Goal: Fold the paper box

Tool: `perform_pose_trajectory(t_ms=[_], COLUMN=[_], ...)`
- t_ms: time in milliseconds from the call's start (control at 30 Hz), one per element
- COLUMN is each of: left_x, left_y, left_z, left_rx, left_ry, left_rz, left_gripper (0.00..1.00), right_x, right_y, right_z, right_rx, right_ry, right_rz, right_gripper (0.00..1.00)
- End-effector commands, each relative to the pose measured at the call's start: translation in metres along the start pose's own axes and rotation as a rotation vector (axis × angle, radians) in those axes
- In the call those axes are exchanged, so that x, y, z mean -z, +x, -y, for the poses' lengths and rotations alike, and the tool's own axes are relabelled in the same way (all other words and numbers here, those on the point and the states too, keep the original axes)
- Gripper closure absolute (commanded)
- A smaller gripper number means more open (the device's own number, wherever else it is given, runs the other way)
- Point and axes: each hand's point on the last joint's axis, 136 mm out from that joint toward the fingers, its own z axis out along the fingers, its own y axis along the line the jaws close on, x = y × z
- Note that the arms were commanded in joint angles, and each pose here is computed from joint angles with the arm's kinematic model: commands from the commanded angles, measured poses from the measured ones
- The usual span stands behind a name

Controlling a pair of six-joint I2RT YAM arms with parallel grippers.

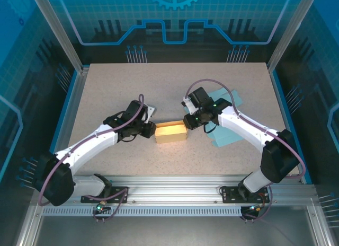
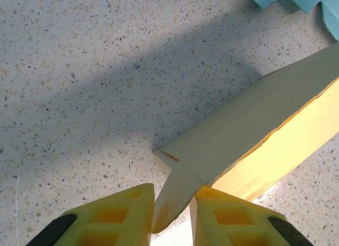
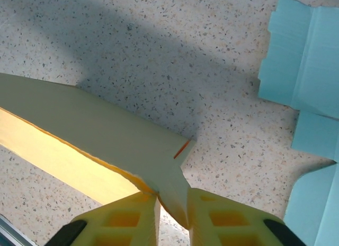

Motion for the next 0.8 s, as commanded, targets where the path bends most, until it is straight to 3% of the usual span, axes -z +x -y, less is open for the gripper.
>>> perform_pose_trajectory(t_ms=[0,433,767], left_x=[0.005,0.012,0.016], left_y=[-0.012,-0.005,-0.002], left_z=[0.008,0.008,0.007], left_rx=[0.019,0.118,0.132], left_ry=[0.027,0.019,0.013], left_rz=[0.021,-0.010,-0.013], left_gripper=[0.75,0.77,0.80], right_x=[-0.001,0.003,0.007], right_y=[0.003,0.005,0.008], right_z=[-0.004,-0.011,-0.010], right_rx=[-0.048,-0.124,-0.141], right_ry=[0.016,0.039,0.054], right_rz=[-0.002,0.011,0.011], right_gripper=[0.81,0.83,0.79])
